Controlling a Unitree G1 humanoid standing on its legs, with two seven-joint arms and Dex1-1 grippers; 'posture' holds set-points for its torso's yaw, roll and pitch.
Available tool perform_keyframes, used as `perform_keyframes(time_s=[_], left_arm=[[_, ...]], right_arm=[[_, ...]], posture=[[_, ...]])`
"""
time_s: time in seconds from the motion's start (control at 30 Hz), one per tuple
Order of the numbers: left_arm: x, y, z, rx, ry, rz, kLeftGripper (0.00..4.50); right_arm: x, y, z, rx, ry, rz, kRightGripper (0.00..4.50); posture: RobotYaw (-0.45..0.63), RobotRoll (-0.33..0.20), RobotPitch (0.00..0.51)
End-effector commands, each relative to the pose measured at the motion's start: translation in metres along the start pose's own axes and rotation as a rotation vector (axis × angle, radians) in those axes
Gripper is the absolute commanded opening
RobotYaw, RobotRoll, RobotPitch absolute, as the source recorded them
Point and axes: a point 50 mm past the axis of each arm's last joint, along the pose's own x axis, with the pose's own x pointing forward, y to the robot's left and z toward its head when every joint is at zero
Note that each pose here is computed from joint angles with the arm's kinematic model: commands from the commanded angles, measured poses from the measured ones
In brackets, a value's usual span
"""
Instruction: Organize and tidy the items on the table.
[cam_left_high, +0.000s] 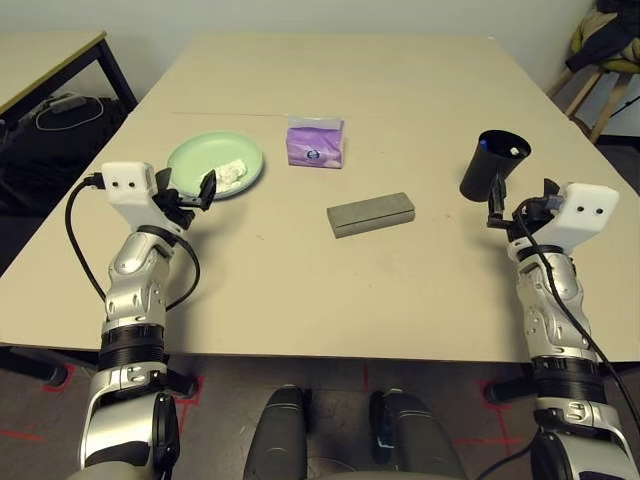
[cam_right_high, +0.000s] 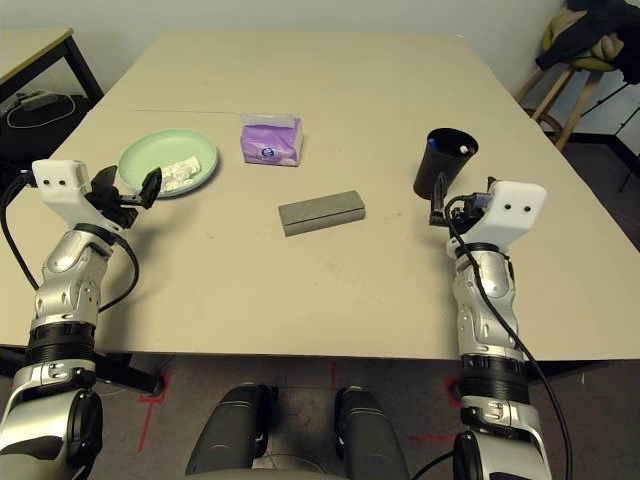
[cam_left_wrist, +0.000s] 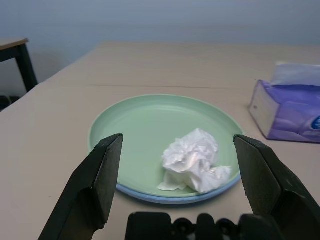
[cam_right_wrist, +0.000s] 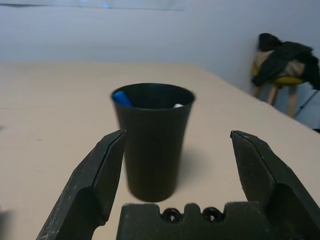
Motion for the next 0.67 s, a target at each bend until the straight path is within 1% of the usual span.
perform_keyframes(time_s=[0.03, 0.2, 0.67], left_arm=[[0.0017, -0.0042, 0.0012, 0.005, -0.016, 0.029, 4.5], [0.0021, -0.009, 0.0006, 0.0, -0.02, 0.03, 4.5], [0.0025, -0.0111, -0.0014, 0.003, -0.012, -0.012, 4.5]], right_arm=[[-0.0011, -0.0047, -0.005, -0.019, 0.014, -0.025, 4.49], [-0.0007, -0.0052, -0.0061, -0.018, 0.016, -0.027, 4.49], [0.0008, -0.0052, -0.0082, -0.011, 0.023, -0.004, 4.49]], posture=[[0.19, 0.0, 0.105], [0.19, 0.0, 0.101], [0.18, 0.0, 0.095]])
